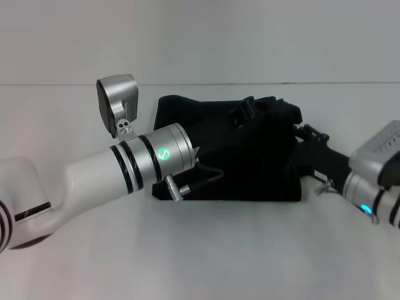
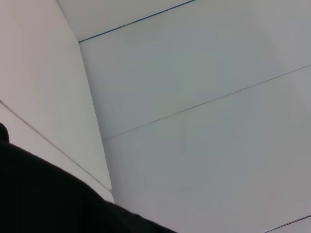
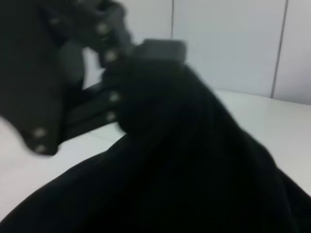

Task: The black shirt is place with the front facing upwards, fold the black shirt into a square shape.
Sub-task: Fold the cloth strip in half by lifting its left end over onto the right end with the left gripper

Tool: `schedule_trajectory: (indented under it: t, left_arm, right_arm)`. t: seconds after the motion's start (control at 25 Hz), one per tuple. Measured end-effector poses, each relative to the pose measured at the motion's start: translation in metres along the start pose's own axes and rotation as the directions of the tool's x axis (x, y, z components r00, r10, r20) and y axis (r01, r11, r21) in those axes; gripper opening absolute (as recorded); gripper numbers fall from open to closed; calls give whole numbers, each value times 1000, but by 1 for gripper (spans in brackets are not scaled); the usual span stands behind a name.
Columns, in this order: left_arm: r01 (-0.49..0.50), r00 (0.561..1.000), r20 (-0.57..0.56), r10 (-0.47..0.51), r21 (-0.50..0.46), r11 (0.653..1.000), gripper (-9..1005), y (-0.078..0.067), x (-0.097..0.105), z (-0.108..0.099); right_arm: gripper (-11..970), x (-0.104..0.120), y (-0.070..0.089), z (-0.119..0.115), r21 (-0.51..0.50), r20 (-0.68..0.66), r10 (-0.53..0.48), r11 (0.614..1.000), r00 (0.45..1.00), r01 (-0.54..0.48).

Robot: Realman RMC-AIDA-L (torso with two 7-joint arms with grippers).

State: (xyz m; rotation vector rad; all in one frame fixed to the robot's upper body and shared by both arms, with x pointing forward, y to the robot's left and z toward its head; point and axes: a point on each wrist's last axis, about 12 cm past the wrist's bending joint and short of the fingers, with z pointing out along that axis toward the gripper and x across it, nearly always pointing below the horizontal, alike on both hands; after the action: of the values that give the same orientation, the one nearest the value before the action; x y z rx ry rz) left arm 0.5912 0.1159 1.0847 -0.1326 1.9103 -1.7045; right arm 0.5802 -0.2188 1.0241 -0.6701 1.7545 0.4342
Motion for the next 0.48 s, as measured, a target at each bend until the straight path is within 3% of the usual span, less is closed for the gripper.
schedule_trajectory:
  t: [0.48]
  left_arm:
    - [-10,1000,-29,10,4,1000,18,2,7,-3]
  right_arm:
    - [903,-28,-16,25,88,21,17,996,1000,-19]
